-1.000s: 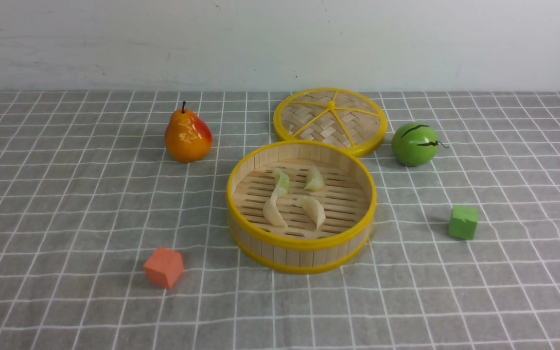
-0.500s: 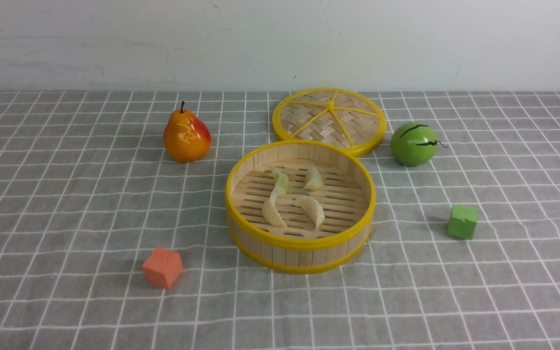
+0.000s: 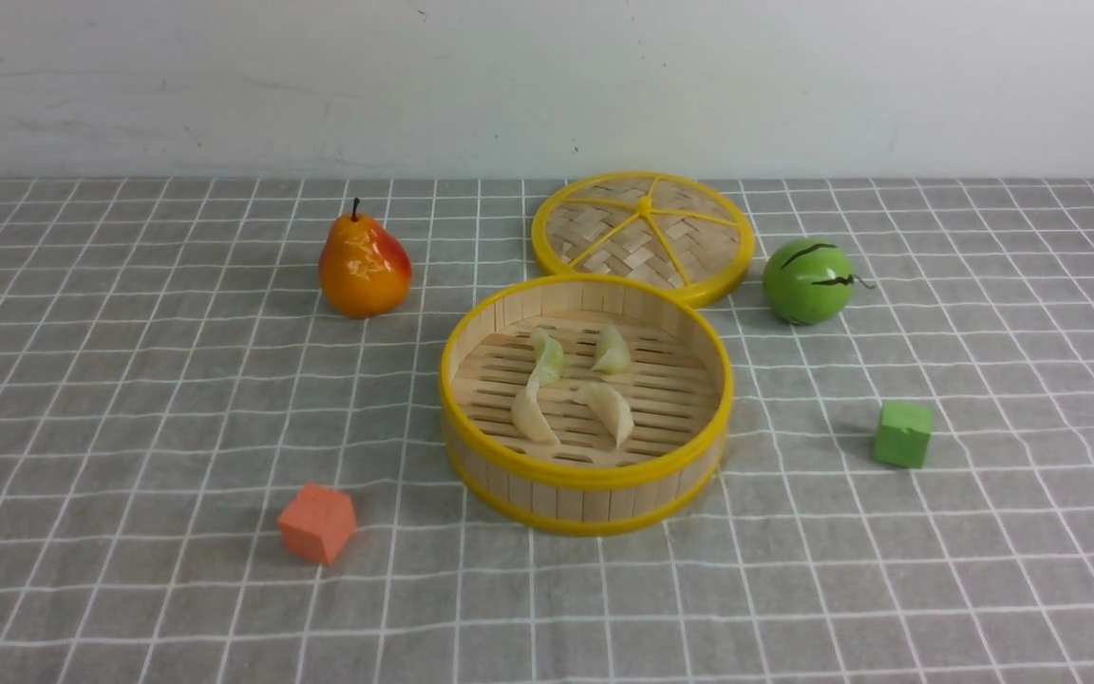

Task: Put the dumplings into the steamer on the table with the grey tablecloth.

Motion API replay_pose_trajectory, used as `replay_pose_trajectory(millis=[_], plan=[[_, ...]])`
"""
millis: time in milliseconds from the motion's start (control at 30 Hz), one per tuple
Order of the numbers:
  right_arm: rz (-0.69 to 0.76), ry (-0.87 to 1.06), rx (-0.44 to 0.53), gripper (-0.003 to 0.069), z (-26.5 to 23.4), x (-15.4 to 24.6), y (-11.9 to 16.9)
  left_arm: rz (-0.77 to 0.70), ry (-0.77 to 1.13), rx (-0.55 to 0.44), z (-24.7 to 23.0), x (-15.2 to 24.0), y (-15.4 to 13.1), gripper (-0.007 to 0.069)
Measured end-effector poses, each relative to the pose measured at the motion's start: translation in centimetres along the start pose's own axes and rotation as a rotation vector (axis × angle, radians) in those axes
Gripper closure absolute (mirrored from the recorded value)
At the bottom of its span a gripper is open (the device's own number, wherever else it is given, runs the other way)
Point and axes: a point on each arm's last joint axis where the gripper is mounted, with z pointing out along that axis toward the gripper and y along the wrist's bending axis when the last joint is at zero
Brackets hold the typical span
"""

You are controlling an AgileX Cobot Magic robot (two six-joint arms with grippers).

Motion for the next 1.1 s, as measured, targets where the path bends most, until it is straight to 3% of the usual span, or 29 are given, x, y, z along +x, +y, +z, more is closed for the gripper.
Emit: replay_pose_trajectory(millis=[1100], plan=[[0.0, 0.0, 0.0, 0.0579, 0.0, 0.0, 0.0, -0.065, 0.001, 0.01, 0.0, 0.01, -0.09, 0.0639]])
